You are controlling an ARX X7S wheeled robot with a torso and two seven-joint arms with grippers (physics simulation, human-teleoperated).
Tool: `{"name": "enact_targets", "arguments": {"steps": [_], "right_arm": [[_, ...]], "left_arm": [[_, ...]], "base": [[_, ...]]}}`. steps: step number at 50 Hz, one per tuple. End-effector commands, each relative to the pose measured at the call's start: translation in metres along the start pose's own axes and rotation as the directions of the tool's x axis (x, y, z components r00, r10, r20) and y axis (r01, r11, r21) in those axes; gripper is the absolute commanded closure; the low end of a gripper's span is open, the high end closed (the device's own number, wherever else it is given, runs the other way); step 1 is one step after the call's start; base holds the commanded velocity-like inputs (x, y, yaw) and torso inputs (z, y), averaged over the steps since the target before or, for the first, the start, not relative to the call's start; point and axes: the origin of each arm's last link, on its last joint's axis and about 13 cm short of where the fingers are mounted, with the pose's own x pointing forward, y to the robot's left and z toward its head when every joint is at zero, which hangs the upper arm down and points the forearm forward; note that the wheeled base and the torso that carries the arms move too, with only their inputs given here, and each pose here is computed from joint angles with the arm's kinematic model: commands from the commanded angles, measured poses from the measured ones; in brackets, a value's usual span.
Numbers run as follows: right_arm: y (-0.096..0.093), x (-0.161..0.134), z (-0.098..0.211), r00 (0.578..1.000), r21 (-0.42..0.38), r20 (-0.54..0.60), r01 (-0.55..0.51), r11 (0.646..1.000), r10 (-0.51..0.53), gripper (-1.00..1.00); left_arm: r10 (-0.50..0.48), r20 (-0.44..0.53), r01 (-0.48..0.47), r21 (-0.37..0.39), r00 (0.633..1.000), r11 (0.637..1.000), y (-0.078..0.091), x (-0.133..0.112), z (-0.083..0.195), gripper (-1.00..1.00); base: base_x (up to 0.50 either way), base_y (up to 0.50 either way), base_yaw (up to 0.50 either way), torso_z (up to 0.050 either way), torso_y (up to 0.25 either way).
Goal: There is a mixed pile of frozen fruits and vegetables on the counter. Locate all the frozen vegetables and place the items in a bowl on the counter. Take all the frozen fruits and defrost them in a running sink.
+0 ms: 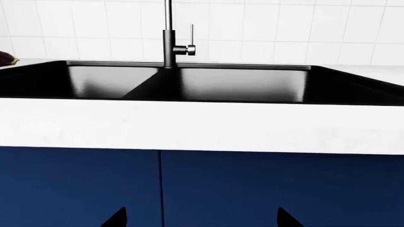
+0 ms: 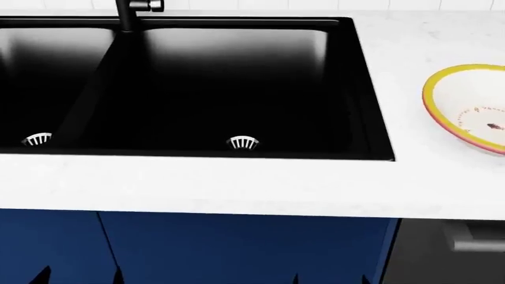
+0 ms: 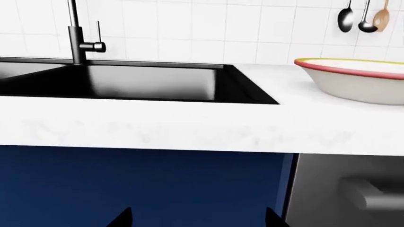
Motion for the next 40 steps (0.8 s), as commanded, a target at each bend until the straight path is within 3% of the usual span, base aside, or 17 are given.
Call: {"name": "enact_targets", "arguments": {"steps": [1,7,8,11,12,14,17,18,20,31,34,35,36,37,38,40], "right_arm": [[0.0,0.0,0.0,1.0,-0.006,0.003,0.001,1.0,-0.001,-1.0],[0.0,0.0,0.001,1.0,0.003,0.011,-0.004,1.0,0.004,-1.0],[-0.002,-0.001,0.007,0.999,0.073,0.037,0.008,0.997,-0.011,-1.0],[-0.003,0.007,0.012,1.0,0.063,-0.007,-0.005,0.998,0.006,-1.0],[-0.003,0.008,0.014,1.0,0.048,0.008,-0.013,0.999,0.012,-1.0],[-0.005,0.017,0.027,1.0,0.027,0.025,0.012,1.0,-0.013,-1.0],[-0.008,0.024,0.051,0.999,0.033,0.039,0.016,0.999,-0.017,-1.0],[-0.008,0.024,0.063,0.999,0.03,0.048,0.001,1.0,-0.003,-1.0],[-0.01,0.024,0.078,0.998,-0.028,0.064,-0.005,1.0,0.007,-1.0],[-0.035,0.013,0.155,0.996,-0.01,0.085,0.009,1.0,-0.008,-1.0],[-0.042,0.005,0.164,0.996,-0.033,0.084,0.035,0.999,-0.033,-1.0],[-0.044,0.002,0.166,0.995,-0.04,0.087,0.054,0.998,-0.05,-1.0],[-0.045,0.0,0.169,0.997,-0.014,0.074,0.038,0.999,-0.037,-1.0],[-0.046,-0.002,0.172,0.994,-0.054,0.099,0.051,0.997,-0.045,-1.0],[-0.045,-0.004,0.173,0.992,-0.091,0.125,0.048,0.995,-0.037,-1.0],[-0.042,-0.005,0.174,0.996,-0.067,0.089,0.021,0.998,-0.015,-1.0]], "left_arm": [[-0.004,-0.001,0.004,-0.002,1.0,1.0,0.0,-0.001,0.0,-1.0],[-0.002,-0.001,0.002,-0.011,1.0,1.0,0.0,-0.001,0.0,-1.0],[-0.009,0.005,0.009,-0.031,1.0,0.999,0.0,-0.001,0.001,-1.0],[-0.021,-0.077,0.013,-0.097,0.997,0.995,0.002,0.005,0.002,-1.0],[-0.027,-0.072,0.021,-0.087,0.997,0.996,0.002,0.005,0.003,-1.0],[-0.062,-0.104,0.063,0.008,0.993,0.998,-0.001,0.005,0.011,-1.0],[-0.057,-0.081,0.055,-0.019,0.995,0.998,-0.001,0.012,0.037,-1.0],[-0.061,-0.072,0.057,-0.059,0.996,0.997,0.001,0.013,0.05,-1.0],[-0.073,-0.04,0.072,-0.027,0.997,0.997,0.001,0.012,0.069,-1.0],[-0.091,0.04,0.091,0.0,0.995,0.996,0.003,-0.01,0.149,-1.0],[-0.146,0.028,0.147,-0.045,0.989,0.988,0.002,-0.024,0.161,-1.0],[-0.149,0.038,0.149,0.007,0.988,0.989,0.002,-0.025,0.163,-1.0],[-0.143,0.052,0.144,-0.013,0.988,0.989,0.001,-0.027,0.167,-1.0],[-0.155,0.049,0.157,-0.025,0.987,0.987,-0.001,-0.029,0.169,-1.0],[-0.184,0.039,0.185,-0.012,0.982,0.983,-0.002,-0.031,0.168,-1.0],[-0.168,0.041,0.166,0.037,0.985,0.985,-0.003,-0.031,0.169,-1.0]], "base": [[0.0,0.0,0.0,0.05,0.0],[0.0,0.0,0.0,0.05,0.0],[0.0,0.0,0.0,0.0,0.0],[0.0,0.0,0.0,0.0,0.0],[0.0,0.0,0.0,0.0,0.0],[0.0,0.0,0.0,0.0,0.0],[0.0,0.0,0.0,0.0,0.0],[0.0,0.0,0.0,0.0,0.0],[0.0,0.0,0.0,0.0,0.0],[0.0,0.0,0.0,0.0,0.0],[0.0,0.0,0.0,0.0,0.0],[0.0,0.0,0.0,0.0,0.0],[0.0,0.0,0.0,0.0,0.0],[0.0,0.0,0.0,0.0,0.0],[0.0,0.0,0.0,0.0,0.0],[0.0,0.0,0.0,0.0,0.0]]}}
